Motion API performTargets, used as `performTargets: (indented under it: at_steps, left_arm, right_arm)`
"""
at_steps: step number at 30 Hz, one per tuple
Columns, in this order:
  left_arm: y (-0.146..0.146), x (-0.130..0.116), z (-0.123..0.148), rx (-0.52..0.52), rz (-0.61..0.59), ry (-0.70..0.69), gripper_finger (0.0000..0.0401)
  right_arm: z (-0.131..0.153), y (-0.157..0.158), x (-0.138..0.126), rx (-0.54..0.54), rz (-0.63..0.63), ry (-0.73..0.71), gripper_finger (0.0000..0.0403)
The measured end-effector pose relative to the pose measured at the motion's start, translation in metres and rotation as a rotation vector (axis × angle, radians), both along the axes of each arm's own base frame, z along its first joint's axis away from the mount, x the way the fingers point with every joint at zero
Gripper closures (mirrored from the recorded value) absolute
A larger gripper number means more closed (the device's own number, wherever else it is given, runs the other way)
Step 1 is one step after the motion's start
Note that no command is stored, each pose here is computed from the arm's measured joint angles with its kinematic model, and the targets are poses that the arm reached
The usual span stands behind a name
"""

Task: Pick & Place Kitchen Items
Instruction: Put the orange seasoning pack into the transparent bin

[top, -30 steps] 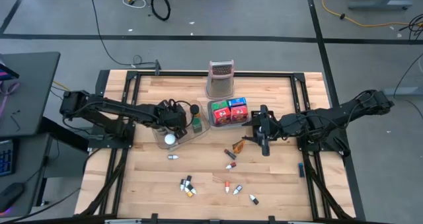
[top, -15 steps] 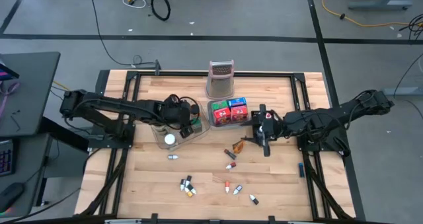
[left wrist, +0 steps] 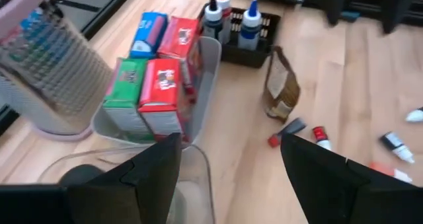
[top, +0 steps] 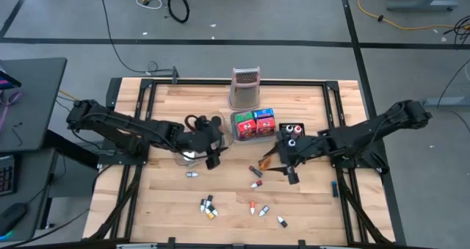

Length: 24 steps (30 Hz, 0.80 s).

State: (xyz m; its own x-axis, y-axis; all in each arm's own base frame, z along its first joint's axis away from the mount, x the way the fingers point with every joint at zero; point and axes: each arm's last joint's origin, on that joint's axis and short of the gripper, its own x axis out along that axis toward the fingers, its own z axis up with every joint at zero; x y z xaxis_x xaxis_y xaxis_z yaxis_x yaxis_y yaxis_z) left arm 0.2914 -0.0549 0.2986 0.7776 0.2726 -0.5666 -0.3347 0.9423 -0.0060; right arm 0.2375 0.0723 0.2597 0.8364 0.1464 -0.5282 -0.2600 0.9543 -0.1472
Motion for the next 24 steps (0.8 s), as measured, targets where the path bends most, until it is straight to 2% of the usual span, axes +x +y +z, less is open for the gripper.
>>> performTargets:
  at_steps: [9,14,18,23,24]
  left_arm:
    - [-0.009,0.001,0.004,-0.001,-0.038,-0.052,0.0136]
    - [-0.01,0.003,0.004,-0.003,-0.037,-0.062,0.0136]
    - [-0.01,0.004,0.006,-0.004,-0.04,-0.079,0.0136]
    - [-0.01,0.005,0.007,-0.03,-0.025,-0.104,0.0136]
    - [-0.01,0.005,0.007,-0.037,-0.022,-0.11,0.0136]
  right_arm:
    - [-0.047,0.001,0.022,-0.178,-0.126,0.186,0.0167]
    - [-0.065,-0.002,0.027,-0.192,-0.172,0.273,0.0185]
    - [-0.069,-0.006,0.031,-0.171,-0.222,0.279,0.0248]
    - [-0.069,-0.012,0.032,-0.156,-0.207,0.287,0.0373]
    - [-0.069,-0.012,0.032,-0.167,-0.197,0.284,0.0387]
